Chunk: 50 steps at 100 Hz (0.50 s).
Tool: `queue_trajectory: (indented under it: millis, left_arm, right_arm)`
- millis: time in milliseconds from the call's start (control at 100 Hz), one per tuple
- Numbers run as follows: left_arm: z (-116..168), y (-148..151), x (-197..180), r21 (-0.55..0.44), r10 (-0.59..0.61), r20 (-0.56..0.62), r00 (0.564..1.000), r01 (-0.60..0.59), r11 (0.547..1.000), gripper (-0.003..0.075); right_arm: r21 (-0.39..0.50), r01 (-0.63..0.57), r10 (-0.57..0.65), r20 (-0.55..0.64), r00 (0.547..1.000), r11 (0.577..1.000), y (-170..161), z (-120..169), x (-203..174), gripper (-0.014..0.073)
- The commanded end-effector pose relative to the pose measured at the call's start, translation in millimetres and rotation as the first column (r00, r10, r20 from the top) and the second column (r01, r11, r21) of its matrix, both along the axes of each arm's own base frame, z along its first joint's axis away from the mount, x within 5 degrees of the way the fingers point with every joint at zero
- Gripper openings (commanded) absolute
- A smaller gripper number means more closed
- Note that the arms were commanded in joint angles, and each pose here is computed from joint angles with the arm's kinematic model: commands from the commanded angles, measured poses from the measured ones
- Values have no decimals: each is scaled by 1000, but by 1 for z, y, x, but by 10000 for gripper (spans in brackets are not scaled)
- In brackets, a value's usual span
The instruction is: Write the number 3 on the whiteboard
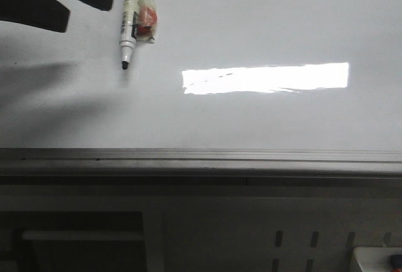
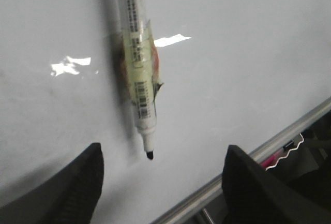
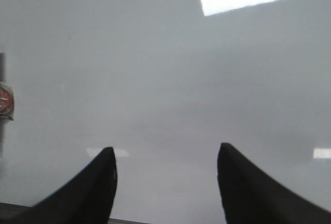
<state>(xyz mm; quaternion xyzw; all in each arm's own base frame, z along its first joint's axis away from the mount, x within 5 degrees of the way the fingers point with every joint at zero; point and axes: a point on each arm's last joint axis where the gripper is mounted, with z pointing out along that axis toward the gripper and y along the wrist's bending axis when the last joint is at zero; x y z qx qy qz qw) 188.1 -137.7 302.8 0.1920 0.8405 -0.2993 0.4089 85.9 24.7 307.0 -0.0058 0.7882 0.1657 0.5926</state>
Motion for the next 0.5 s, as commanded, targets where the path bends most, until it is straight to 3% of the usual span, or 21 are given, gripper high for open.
queue_trajectory:
  millis: [0,490]
  left_arm:
    - [15,-8,11,-65,72,75,995,-67,996,440]
    - [-13,-26,49,-6,131,23,991,-131,991,425]
  right_arm:
    - [10,2,-3,98,995,1000,0,17,3,385]
    - [11,2,-3,100,995,1000,0,18,3,385]
